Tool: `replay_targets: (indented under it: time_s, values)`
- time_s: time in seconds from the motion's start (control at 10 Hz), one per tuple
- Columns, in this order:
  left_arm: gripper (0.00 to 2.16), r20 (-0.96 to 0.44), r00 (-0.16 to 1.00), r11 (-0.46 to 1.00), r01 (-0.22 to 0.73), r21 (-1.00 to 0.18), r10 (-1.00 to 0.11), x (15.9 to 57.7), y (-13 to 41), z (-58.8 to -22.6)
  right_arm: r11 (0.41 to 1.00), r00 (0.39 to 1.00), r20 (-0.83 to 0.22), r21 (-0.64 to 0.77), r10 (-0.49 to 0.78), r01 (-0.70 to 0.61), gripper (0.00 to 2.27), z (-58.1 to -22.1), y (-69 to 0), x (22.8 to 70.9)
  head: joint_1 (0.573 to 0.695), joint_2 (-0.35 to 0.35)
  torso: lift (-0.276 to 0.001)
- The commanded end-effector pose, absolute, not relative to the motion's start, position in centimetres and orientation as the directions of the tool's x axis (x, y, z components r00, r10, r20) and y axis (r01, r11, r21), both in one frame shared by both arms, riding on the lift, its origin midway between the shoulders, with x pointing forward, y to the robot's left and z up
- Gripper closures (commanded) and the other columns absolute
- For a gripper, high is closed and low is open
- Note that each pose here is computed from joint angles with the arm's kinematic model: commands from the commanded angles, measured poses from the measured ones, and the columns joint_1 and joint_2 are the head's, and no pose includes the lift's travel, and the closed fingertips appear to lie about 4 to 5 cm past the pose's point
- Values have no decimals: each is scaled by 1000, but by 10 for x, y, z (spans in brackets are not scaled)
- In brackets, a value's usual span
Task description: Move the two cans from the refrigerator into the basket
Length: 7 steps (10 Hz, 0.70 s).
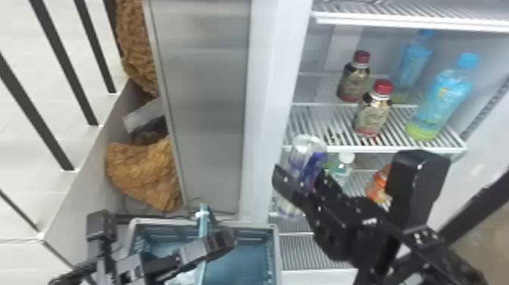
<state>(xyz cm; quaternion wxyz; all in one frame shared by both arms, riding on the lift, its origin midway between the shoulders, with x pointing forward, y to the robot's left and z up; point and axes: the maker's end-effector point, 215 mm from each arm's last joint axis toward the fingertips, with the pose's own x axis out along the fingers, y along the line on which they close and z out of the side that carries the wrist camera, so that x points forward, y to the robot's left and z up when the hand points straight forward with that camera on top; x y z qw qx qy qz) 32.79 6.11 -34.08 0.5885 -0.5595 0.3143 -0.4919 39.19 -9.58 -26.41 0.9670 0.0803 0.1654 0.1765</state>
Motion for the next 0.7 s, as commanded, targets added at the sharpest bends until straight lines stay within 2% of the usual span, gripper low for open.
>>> replay_targets:
  time_s: [0.0, 0.1, 0.3, 0.4, 0.5, 0.6]
  values:
    - [1191, 182, 320, -111, 226, -968, -930, 328, 62, -341, 908, 842, -351, 242, 410, -341, 1196, -285, -83, 375, 695, -61, -31]
    - [1191, 180, 323, -109, 226, -968, -929, 328, 62, -341, 896, 807, -396, 263, 438, -357, 1196, -306, -76, 369, 695, -43, -31]
    - [1191, 182, 320, -111, 226, -968, -930, 328, 62, -341, 851, 696, -492, 337, 523, -402, 1194, -363, -58, 358, 695, -21, -31]
    - [1191, 183, 322, -110, 230, -967, -929, 329, 62, -340, 849, 678, -512, 340, 527, -403, 1147, -373, -57, 356, 695, 0, -31]
    - [1191, 183, 324, -112, 228, -967, -928, 328, 62, -340, 842, 671, -510, 350, 539, -410, 855, -374, -55, 354, 695, 9, -31]
    - [1191, 183, 325, -111, 229, -967, -928, 329, 63, -340, 831, 663, -502, 366, 555, -419, 435, -372, -52, 353, 695, 12, -31]
